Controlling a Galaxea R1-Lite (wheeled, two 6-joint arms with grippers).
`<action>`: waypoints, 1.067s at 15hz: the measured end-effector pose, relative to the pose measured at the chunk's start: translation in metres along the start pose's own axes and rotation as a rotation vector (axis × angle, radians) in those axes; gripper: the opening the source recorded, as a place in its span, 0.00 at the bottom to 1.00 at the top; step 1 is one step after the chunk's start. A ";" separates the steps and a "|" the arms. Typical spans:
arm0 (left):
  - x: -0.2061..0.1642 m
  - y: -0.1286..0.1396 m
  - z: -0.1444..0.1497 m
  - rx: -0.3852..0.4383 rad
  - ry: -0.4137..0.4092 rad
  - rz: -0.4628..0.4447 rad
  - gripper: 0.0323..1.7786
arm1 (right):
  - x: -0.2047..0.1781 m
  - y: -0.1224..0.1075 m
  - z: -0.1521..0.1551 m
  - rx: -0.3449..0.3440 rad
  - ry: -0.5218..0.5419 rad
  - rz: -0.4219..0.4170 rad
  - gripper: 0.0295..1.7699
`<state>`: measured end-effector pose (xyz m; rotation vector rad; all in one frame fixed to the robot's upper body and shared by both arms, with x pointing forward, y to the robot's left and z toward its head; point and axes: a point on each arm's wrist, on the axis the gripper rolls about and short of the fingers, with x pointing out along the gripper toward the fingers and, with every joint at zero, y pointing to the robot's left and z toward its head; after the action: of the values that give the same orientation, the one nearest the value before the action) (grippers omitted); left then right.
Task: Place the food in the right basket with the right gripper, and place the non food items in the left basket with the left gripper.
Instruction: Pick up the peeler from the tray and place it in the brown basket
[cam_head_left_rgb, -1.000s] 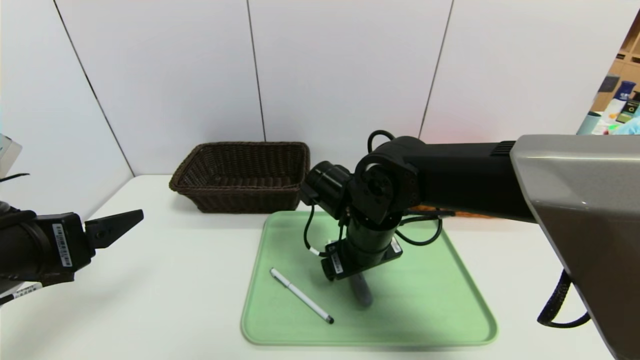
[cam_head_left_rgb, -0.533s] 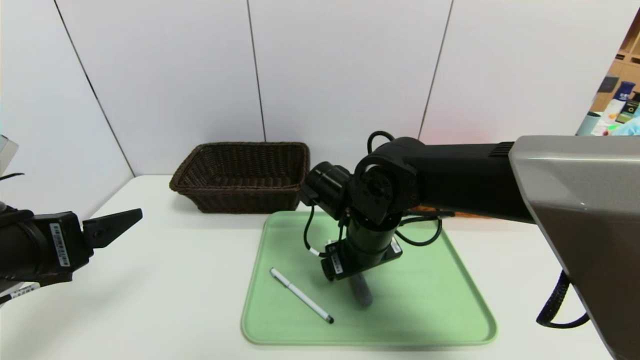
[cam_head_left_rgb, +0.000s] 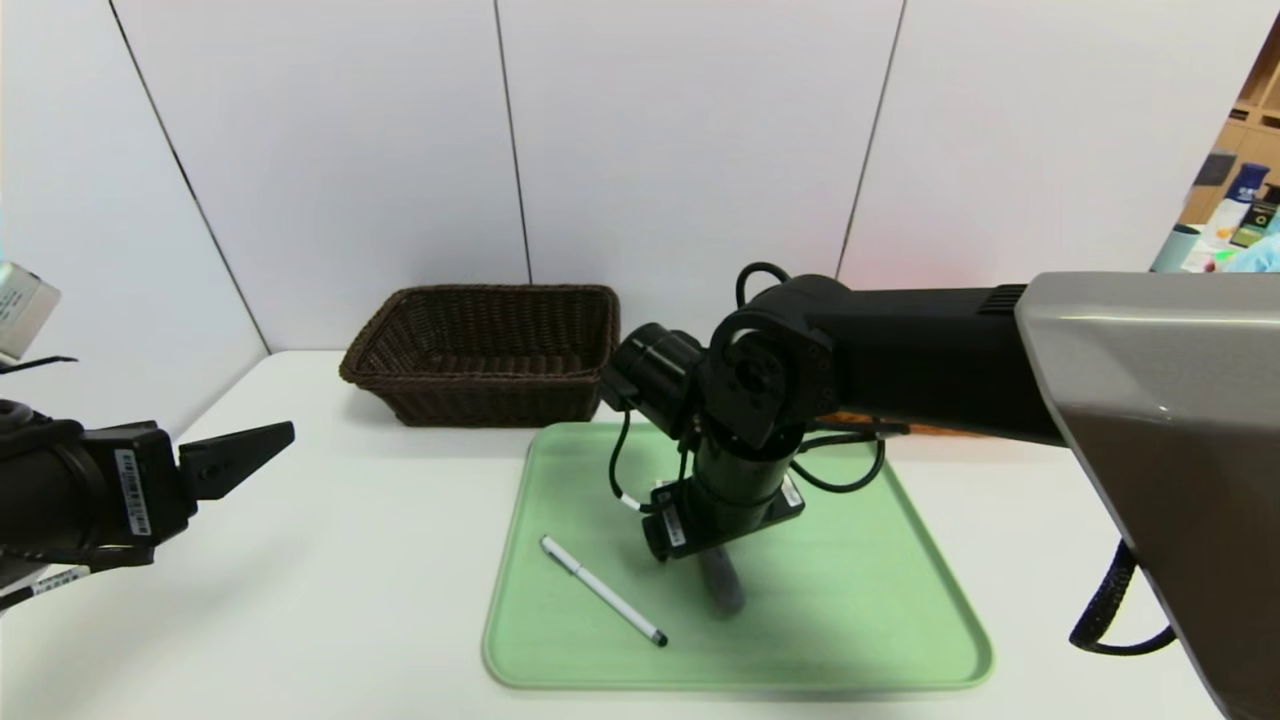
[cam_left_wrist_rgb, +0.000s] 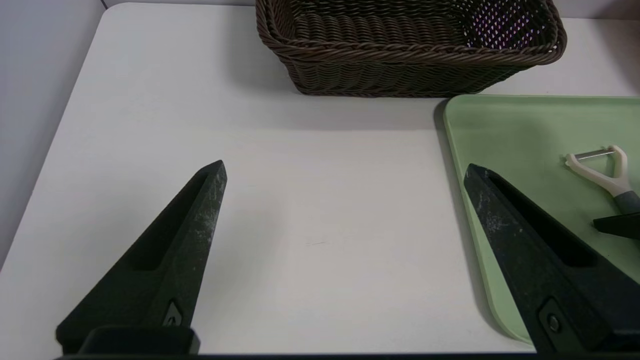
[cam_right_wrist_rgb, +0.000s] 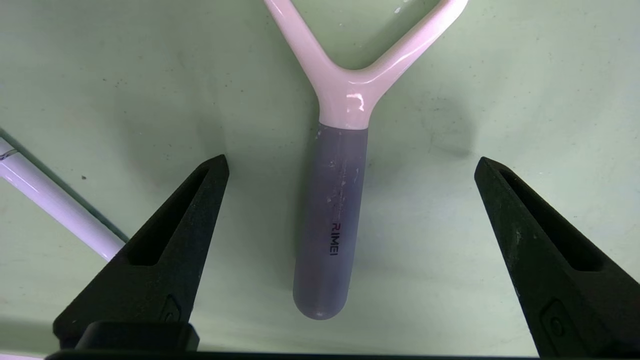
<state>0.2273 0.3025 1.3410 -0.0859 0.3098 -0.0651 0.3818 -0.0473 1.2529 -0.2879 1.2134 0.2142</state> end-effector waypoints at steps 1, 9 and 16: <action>0.001 0.000 0.000 0.003 0.005 -0.002 0.95 | 0.002 -0.001 0.001 0.013 0.005 0.000 0.96; 0.002 -0.001 -0.002 0.004 0.010 -0.003 0.95 | 0.015 -0.001 0.002 0.049 0.029 0.003 0.96; 0.001 -0.001 0.000 0.004 0.003 -0.004 0.95 | 0.022 0.001 0.002 0.047 0.044 -0.002 0.96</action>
<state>0.2280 0.3016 1.3406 -0.0826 0.3119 -0.0701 0.3914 -0.0458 1.2326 -0.2542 1.2595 0.1778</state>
